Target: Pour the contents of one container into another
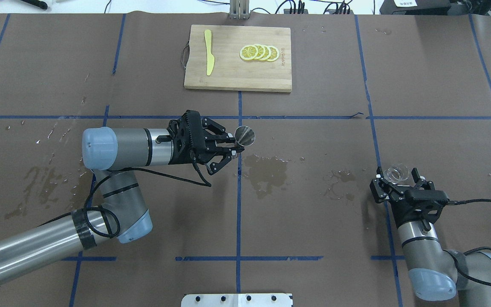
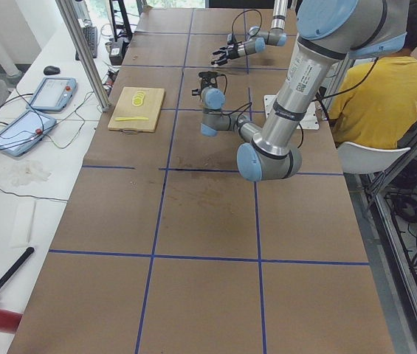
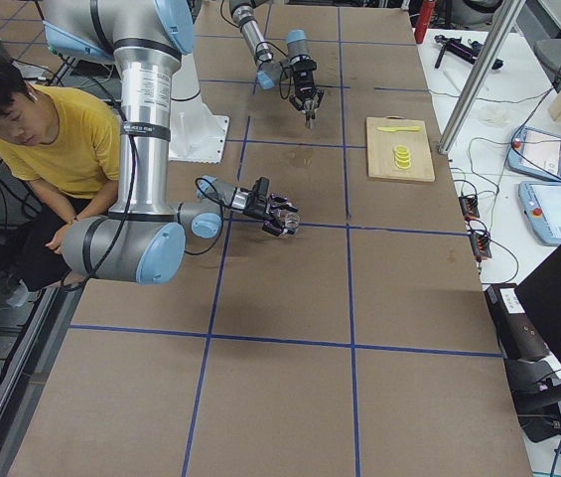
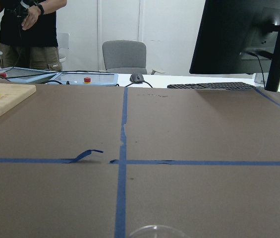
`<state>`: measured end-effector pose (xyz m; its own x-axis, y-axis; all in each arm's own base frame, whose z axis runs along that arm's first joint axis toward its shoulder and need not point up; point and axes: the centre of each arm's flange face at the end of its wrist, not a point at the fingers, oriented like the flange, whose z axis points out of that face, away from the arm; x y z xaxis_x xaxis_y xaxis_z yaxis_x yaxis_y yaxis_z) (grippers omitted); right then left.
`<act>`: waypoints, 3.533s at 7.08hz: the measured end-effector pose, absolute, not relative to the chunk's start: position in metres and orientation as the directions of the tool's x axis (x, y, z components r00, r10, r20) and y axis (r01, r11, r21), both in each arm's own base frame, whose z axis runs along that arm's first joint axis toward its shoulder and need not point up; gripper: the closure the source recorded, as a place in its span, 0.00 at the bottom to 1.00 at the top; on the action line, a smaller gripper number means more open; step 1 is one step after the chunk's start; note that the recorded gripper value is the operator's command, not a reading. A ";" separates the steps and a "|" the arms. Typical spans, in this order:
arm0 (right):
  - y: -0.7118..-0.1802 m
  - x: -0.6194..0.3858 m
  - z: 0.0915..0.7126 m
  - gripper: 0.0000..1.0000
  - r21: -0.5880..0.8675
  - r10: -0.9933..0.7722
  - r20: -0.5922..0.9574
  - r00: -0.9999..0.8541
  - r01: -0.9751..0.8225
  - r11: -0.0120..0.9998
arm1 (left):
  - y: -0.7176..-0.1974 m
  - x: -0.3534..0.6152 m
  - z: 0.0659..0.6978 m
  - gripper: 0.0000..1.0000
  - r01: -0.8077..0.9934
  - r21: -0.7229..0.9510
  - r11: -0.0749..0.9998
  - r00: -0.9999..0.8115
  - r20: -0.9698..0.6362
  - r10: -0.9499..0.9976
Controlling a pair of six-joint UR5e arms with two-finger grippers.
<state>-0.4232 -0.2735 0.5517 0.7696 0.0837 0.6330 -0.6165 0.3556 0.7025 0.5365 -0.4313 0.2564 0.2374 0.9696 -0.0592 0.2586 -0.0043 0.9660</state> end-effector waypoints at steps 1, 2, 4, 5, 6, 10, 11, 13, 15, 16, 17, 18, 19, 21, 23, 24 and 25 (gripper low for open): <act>-0.273 -0.426 0.556 0.16 0.708 0.083 0.627 0.775 -0.610 0.356 | -0.431 0.537 0.256 1.00 0.259 0.966 -0.004 0.237 -0.059 0.970; -0.272 -0.428 0.559 0.29 0.711 0.081 0.622 0.779 -0.605 0.358 | -0.431 0.537 0.257 1.00 0.258 0.966 -0.004 0.237 -0.059 0.970; -0.268 -0.430 0.561 0.62 0.714 0.074 0.619 0.782 -0.599 0.364 | -0.432 0.536 0.256 1.00 0.259 0.966 -0.005 0.238 -0.059 0.969; -0.266 -0.431 0.561 0.87 0.713 0.070 0.619 0.782 -0.597 0.367 | -0.432 0.536 0.256 1.00 0.260 0.966 -0.005 0.239 -0.059 0.969; -0.265 -0.432 0.561 1.00 0.713 0.068 0.619 0.782 -0.596 0.369 | -0.432 0.536 0.256 1.00 0.260 0.966 -0.006 0.239 -0.059 0.969; -0.265 -0.427 0.555 1.00 0.710 0.065 0.628 0.776 -0.605 0.361 | -0.432 0.535 0.257 1.00 0.259 0.966 -0.005 0.240 -0.059 0.969; -0.265 -0.423 0.549 1.00 0.712 0.061 0.628 0.776 -0.604 0.358 | -0.432 0.535 0.259 1.00 0.259 0.966 -0.005 0.240 -0.059 0.969; -0.264 -0.406 0.505 1.00 0.730 0.017 0.617 0.787 -0.581 0.360 | -0.432 0.533 0.260 1.00 0.260 0.966 -0.006 0.239 -0.058 0.969; -0.272 -0.395 0.460 1.00 0.788 -0.039 0.555 0.831 -0.510 0.345 | -0.431 0.533 0.260 1.00 0.262 0.965 -0.006 0.239 -0.059 0.969; -0.280 -0.396 0.439 1.00 0.800 -0.059 0.539 0.840 -0.489 0.347 | -0.431 0.532 0.259 1.00 0.264 0.965 -0.007 0.238 -0.059 0.969; -0.287 -0.403 0.418 1.00 0.806 -0.083 0.532 0.842 -0.475 0.352 | -0.431 0.532 0.259 1.00 0.265 0.964 -0.007 0.238 -0.058 0.969; -0.292 -0.415 0.391 1.00 0.823 -0.116 0.516 0.849 -0.453 0.342 | -0.431 0.533 0.258 1.00 0.265 0.964 -0.007 0.237 -0.058 0.970; -0.295 -0.428 0.362 1.00 0.843 -0.150 0.494 0.857 -0.429 0.323 | -0.430 0.533 0.258 1.00 0.265 0.964 -0.007 0.237 -0.058 0.970; -0.297 -0.445 0.321 1.00 0.879 -0.201 0.443 0.874 -0.378 0.292 | -0.430 0.533 0.258 1.00 0.265 0.964 -0.007 0.236 -0.058 0.970; -0.300 -0.468 0.273 1.00 0.900 -0.228 0.400 0.888 -0.333 0.280 | -0.429 0.534 0.259 1.00 0.265 0.964 -0.006 0.235 -0.058 0.970; -0.303 -0.482 0.244 1.00 0.909 -0.230 0.372 0.899 -0.304 0.284 | -0.429 0.534 0.259 1.00 0.265 0.964 -0.006 0.234 -0.058 0.970; -0.304 -0.491 0.222 1.00 0.916 -0.230 0.349 0.908 -0.279 0.288 | -0.428 0.534 0.259 1.00 0.264 0.964 -0.005 0.233 -0.059 0.971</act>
